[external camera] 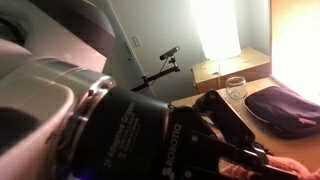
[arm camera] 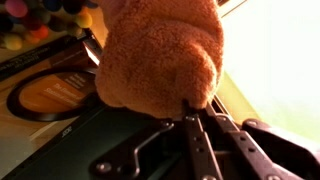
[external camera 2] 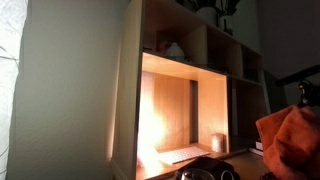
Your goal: Use the towel to wipe the monitor and put the pen in the jar
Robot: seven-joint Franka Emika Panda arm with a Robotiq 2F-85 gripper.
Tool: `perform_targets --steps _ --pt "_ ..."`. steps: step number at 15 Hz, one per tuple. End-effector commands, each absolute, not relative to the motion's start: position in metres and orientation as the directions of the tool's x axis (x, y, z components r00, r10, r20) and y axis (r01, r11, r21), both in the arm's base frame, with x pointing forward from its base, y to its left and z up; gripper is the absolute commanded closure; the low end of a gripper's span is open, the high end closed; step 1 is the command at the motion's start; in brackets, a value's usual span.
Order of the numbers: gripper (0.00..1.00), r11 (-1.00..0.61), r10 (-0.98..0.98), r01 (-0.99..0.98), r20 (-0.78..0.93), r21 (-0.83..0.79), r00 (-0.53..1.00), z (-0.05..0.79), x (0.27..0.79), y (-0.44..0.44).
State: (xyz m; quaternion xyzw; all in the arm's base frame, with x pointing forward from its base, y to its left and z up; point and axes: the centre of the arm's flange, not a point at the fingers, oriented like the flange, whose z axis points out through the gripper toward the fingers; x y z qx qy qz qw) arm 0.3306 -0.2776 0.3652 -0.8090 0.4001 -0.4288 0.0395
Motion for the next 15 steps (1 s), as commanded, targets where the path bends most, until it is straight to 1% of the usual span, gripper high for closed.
perform_targets --steps 1,2,3,4,7,11,12,15 --pt "0.89 -0.677 -0.681 -0.614 0.662 -0.407 0.312 0.365 0.331 -0.278" --pt "0.64 -0.677 -0.681 -0.614 0.662 -0.407 0.312 0.365 0.331 -0.278" --pt "0.63 -0.680 -0.678 -0.609 0.666 -0.407 0.312 0.365 0.330 -0.277" --pt "0.56 -0.680 -0.676 -0.611 0.669 -0.406 0.308 0.365 0.329 -0.277" --pt "0.33 -0.675 -0.673 -0.624 0.675 -0.393 0.302 0.365 0.329 -0.278" --pt "0.04 -0.681 -0.668 -0.631 0.669 -0.371 0.327 0.365 0.331 -0.274" --pt "0.00 -0.686 -0.664 -0.627 0.670 -0.370 0.331 0.365 0.332 -0.271" --pt "0.00 -0.717 -0.631 -0.611 0.686 -0.336 0.362 0.363 0.335 -0.251"
